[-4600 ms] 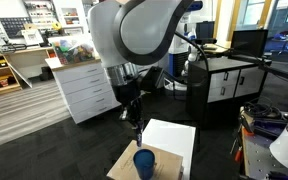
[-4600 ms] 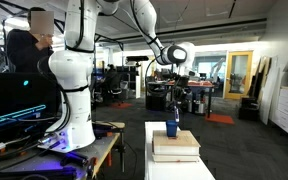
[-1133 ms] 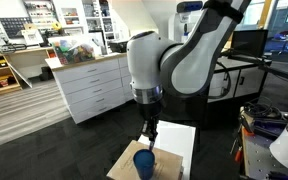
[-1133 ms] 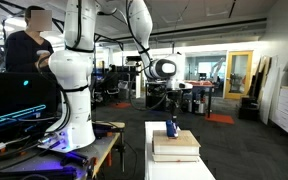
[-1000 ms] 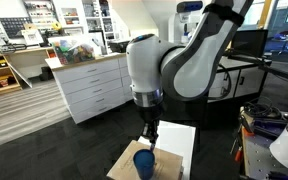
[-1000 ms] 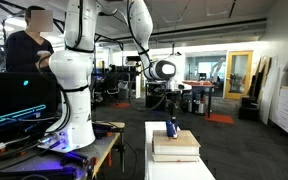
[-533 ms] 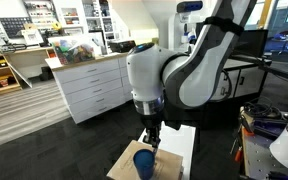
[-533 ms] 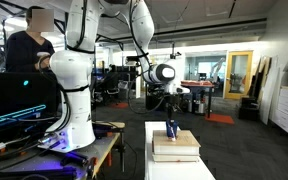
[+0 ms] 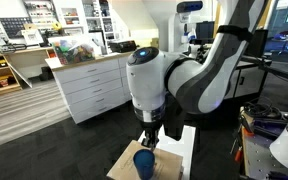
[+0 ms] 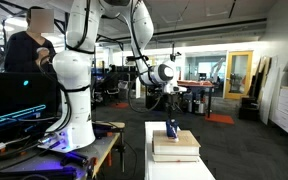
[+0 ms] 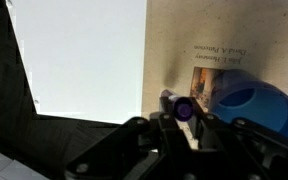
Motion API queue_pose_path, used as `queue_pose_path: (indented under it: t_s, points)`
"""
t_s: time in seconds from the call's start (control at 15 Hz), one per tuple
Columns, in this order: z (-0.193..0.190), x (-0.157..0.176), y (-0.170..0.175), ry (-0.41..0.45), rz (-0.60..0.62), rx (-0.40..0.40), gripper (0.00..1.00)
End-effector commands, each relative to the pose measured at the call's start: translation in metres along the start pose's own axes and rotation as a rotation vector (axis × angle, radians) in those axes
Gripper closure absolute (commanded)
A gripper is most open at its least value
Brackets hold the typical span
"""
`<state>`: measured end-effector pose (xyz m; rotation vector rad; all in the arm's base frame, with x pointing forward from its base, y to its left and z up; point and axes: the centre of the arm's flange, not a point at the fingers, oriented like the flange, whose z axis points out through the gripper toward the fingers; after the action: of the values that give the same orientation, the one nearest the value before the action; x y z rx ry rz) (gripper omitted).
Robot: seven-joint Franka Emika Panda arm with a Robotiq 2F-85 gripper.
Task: Take the marker out of the cup and put it on the book
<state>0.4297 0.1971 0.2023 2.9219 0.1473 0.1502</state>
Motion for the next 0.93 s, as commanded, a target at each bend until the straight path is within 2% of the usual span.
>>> queue_pose_path:
  t_s: [0.0, 0.4, 0.87]
  points:
    - [-0.017, -0.003, -0.007, 0.084, 0.045, -0.031, 0.94]
    - [-0.029, -0.003, 0.000, 0.157, 0.108, -0.060, 0.94]
    - [-0.039, -0.001, 0.013, 0.229, 0.184, -0.044, 0.92]
